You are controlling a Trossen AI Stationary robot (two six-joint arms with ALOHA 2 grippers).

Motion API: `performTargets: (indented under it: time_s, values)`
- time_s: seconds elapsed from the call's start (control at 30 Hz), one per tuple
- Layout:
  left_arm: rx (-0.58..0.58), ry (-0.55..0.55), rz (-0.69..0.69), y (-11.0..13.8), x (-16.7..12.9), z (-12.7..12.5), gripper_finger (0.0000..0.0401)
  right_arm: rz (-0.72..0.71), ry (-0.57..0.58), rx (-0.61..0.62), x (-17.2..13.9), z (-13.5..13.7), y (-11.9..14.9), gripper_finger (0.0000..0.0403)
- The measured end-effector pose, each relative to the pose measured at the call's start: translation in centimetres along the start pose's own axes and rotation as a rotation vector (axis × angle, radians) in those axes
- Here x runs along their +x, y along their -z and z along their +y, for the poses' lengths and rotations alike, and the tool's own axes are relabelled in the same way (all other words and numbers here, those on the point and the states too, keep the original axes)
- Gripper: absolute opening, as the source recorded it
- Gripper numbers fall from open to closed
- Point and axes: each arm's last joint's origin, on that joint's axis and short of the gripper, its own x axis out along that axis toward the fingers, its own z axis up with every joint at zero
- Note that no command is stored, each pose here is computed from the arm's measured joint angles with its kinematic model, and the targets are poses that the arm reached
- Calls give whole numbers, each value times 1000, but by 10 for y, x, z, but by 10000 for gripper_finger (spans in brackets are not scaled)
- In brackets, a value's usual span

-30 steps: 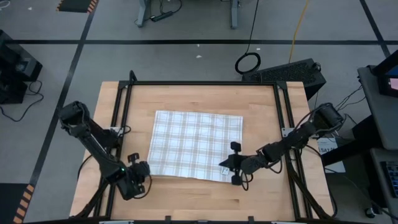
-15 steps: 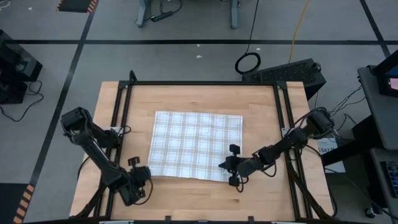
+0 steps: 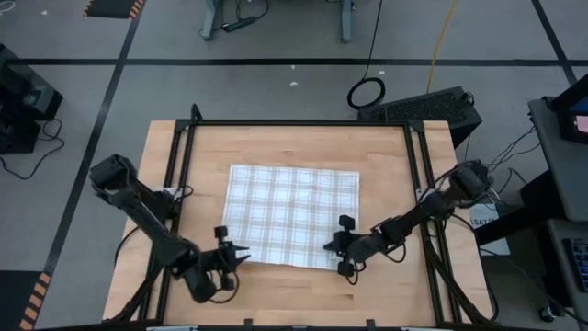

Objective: Roll towel
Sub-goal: Roll the white kitchen towel

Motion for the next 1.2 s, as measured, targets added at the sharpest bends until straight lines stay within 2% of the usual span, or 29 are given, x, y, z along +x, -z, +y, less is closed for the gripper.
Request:
performTargets:
  time_s: [0.1, 0.27, 0.37, 0.43, 0.57, 0.77, 0.9, 1.07, 1.2]
  values:
    - [-43, -24, -25, 7, 22, 6, 102, -141, 29, -14, -14, 2, -22, 2]
    - [-106, 5, 41, 30, 48, 17, 102, -334, 201, -113, -25, -2, -46, 2]
    - [-118, 32, 87, 44, 58, 20, 102, -379, 275, -167, -21, -13, -54, 2]
    - [-122, 34, 90, 47, 60, 21, 102, -377, 303, -162, -14, -24, -57, 2]
    - [-98, 37, 54, 36, 62, 24, 102, -314, 299, -106, 5, -48, -52, 2]
    - [-46, 42, -114, 1, 71, 36, 102, -224, 328, 23, 36, -73, -28, 2]
    - [-35, 5, -175, -16, 86, 58, 102, -223, 360, 42, 51, -86, -17, 2]
    - [-94, 102, -189, -24, 108, 93, 102, -305, 413, 64, 56, -108, -24, 2]
    - [-127, 78, -138, -18, 121, 114, 102, -293, 409, 92, 57, -120, -26, 2]
